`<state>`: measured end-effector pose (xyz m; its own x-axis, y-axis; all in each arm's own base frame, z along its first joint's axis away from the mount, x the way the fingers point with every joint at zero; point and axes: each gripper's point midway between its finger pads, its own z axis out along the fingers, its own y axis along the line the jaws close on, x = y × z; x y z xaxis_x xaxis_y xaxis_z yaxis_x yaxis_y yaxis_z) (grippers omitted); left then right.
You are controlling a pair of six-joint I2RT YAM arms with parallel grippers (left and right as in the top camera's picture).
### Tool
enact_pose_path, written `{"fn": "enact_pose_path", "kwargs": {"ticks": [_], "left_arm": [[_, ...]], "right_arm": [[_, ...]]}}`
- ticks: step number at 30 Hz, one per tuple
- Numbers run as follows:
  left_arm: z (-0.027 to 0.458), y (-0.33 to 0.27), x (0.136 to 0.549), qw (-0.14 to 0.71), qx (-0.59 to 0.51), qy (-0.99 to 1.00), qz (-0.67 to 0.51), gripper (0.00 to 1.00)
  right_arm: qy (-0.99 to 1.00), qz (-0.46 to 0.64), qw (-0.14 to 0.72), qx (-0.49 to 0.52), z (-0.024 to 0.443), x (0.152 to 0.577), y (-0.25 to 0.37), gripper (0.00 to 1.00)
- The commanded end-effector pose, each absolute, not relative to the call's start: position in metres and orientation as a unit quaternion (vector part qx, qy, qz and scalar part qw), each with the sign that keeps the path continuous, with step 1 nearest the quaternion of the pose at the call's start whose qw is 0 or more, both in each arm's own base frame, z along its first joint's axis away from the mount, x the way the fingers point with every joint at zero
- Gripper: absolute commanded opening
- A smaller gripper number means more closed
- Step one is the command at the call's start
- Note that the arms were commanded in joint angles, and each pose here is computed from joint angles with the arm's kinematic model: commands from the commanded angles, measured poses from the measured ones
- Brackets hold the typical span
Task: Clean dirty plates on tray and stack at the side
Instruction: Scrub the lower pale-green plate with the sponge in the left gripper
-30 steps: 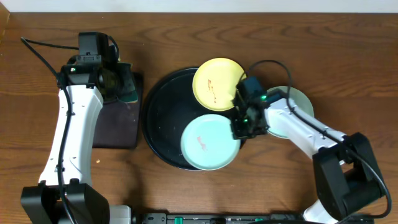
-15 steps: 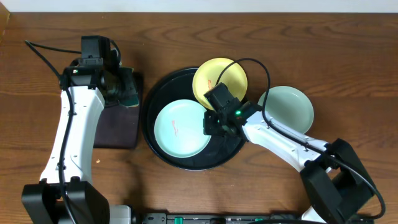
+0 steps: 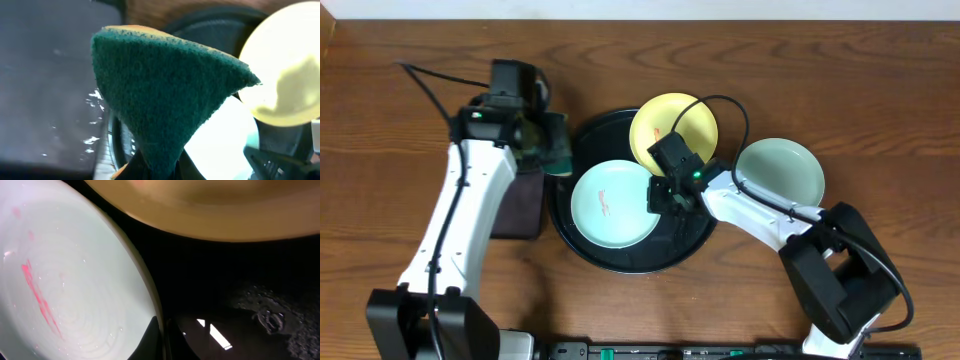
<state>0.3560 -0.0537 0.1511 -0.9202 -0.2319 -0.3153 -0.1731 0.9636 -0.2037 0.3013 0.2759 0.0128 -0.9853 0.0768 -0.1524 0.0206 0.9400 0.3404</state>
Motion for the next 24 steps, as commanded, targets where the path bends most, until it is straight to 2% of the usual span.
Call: {"fn": "enact_pose_path", "kwargs": {"ticks": [1,13,24], "left_arm": [[0.132,-0.064,0.344,0.143,-0.115,0.979,-0.085,0.07],[0.067,-0.103,0.307,0.099,-0.114,0.984,-0.09,0.07],[0.015,-0.104,0.298,0.076,-0.141,0.984,-0.083,0.07]], "right_arm": [[0.979,0.182,0.082,0.037,0.016,0.309,0.278,0.01],[0.979,0.188,0.08,0.026,0.017,0.308,0.28,0.01],[0.978,0.191,0.081,0.018,0.018,0.308,0.282,0.01]]}}
